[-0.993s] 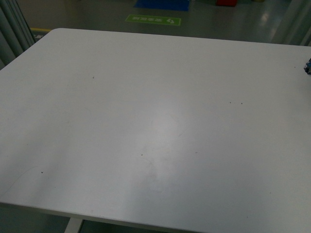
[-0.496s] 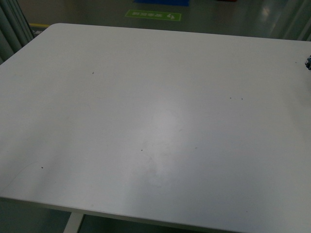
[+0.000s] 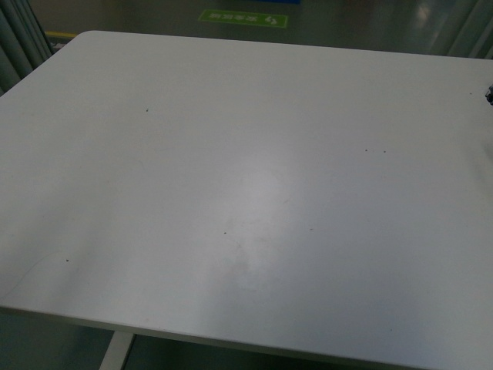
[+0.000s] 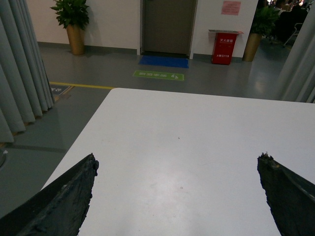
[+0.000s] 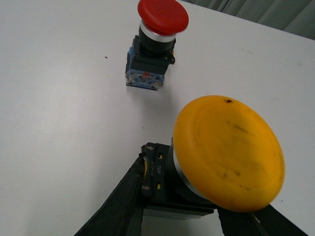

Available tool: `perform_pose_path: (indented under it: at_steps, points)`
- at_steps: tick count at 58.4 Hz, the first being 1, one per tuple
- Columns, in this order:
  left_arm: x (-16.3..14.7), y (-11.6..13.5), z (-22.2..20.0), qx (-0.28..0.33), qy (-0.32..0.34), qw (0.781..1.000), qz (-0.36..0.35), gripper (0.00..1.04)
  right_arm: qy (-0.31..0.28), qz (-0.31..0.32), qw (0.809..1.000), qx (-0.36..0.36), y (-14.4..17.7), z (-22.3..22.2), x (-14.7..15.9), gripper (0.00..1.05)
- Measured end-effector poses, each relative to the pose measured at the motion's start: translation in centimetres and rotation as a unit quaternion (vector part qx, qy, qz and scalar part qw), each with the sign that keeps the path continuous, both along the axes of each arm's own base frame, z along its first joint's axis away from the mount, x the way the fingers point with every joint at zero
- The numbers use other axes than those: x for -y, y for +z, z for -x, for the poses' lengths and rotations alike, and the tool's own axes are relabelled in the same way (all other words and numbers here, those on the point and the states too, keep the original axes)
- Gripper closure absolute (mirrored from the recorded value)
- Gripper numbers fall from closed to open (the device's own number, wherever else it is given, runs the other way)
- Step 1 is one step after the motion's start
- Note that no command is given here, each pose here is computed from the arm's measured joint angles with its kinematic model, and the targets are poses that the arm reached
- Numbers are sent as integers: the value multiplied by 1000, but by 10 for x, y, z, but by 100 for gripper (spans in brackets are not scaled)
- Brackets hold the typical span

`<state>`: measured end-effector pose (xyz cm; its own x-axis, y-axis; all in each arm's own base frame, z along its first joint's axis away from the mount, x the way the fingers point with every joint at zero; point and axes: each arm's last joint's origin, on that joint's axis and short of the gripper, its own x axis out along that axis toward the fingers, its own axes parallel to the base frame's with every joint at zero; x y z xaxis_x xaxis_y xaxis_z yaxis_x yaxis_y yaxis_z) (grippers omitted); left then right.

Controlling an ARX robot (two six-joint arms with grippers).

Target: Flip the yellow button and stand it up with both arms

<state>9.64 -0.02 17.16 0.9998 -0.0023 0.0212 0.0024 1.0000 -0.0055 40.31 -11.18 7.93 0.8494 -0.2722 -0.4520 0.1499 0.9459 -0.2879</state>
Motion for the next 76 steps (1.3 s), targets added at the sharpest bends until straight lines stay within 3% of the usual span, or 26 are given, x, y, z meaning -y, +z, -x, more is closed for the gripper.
perform_pose_path:
  at_steps: [17,48,64,71,76]
  points:
    - [0,0,0,0,0,1000,0,7,7,-10,1000,-18,-22,-9,4,71]
    - [0,0,0,0,0,1000,0,7,18,-23,999,-20,-23,-9,11,70]
    - [0,0,0,0,0,1000,0,7,22,-34,999,-23,-23,-8,12,29]
    - [0,0,0,0,0,1000,0,7,25,-37,999,-24,-21,-8,12,7]
    - [0,0,0,0,0,1000,0,7,27,-40,999,-22,-19,-8,12,7]
